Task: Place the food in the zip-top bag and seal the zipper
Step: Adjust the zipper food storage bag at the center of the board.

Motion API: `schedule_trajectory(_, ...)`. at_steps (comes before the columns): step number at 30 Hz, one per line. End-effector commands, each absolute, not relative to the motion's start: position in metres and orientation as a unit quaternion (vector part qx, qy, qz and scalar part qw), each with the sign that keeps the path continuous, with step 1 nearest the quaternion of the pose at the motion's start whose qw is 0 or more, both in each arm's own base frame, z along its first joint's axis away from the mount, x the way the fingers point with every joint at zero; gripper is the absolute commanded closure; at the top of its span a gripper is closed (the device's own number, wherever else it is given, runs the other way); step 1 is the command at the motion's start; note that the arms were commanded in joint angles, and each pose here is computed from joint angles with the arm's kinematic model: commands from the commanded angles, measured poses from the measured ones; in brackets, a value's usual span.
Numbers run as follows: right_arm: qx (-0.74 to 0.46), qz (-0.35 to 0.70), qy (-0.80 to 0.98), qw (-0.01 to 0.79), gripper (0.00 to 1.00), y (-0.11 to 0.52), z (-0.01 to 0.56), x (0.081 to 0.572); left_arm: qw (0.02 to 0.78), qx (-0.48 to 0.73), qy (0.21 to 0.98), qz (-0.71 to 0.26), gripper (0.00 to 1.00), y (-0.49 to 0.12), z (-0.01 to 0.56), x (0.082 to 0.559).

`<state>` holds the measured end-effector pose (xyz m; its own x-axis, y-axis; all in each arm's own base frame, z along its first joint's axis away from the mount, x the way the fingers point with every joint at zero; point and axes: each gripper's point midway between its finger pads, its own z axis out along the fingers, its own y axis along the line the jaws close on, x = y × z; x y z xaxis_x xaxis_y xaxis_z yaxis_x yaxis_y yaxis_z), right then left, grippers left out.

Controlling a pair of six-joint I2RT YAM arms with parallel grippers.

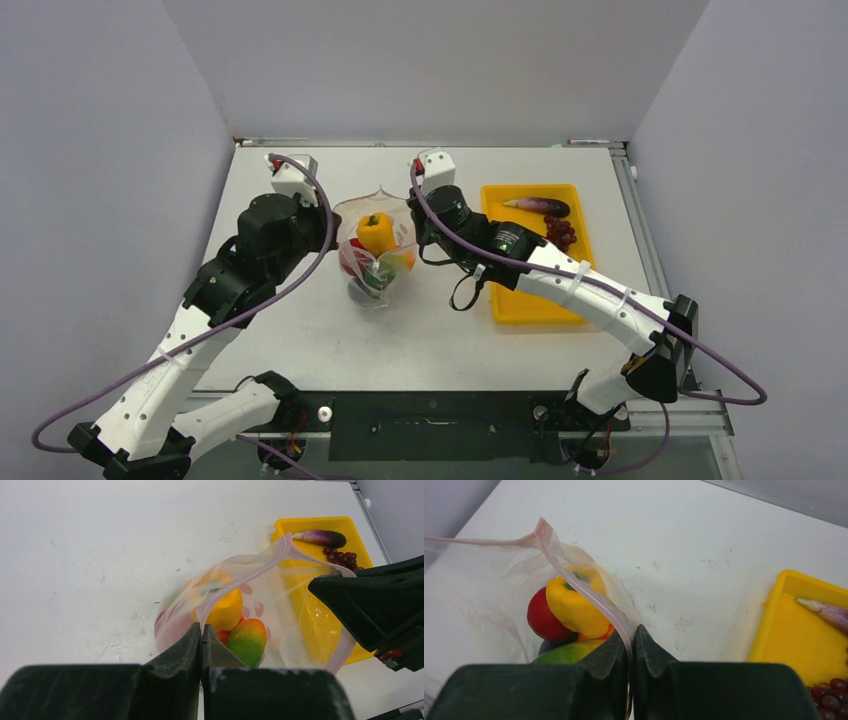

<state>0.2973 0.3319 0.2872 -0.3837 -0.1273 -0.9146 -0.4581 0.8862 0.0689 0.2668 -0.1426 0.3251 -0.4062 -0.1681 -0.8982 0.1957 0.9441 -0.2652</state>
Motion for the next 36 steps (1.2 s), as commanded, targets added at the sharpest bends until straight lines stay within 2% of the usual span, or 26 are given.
schedule_trajectory(1, -0.140, 0.175, 0.773, 0.594, 0.95, 0.314, 0.359, 0.300, 0.571, 0.021, 0.808, -0.144, 1.00, -0.133, 0.348, 0.270)
schedule_trajectory(13, -0.149, 0.154, 0.803, 0.557, 0.95, 0.314, 0.302, 0.305, 0.562, 0.038, 0.812, -0.152, 1.00, -0.144, 0.323, 0.274)
schedule_trajectory(22, -0.149, 0.152, 0.805, 0.554, 0.92, 0.315, 0.300, 0.307, 0.565, 0.052, 0.807, -0.161, 1.00, -0.146, 0.317, 0.271)
schedule_trajectory(24, -0.146, 0.158, 0.801, 0.559, 0.86, 0.314, 0.307, 0.306, 0.566, 0.053, 0.806, -0.164, 1.00, -0.148, 0.318, 0.271)
schedule_trajectory(29, -0.137, 0.174, 0.791, 0.570, 0.61, 0.308, 0.326, 0.301, 0.567, 0.058, 0.803, -0.171, 1.00, -0.150, 0.315, 0.270)
schedule_trajectory(36, -0.099, 0.183, 0.772, 0.601, 0.41, 0.281, 0.359, 0.293, 0.560, 0.066, 0.806, -0.179, 1.00, -0.155, 0.306, 0.269)
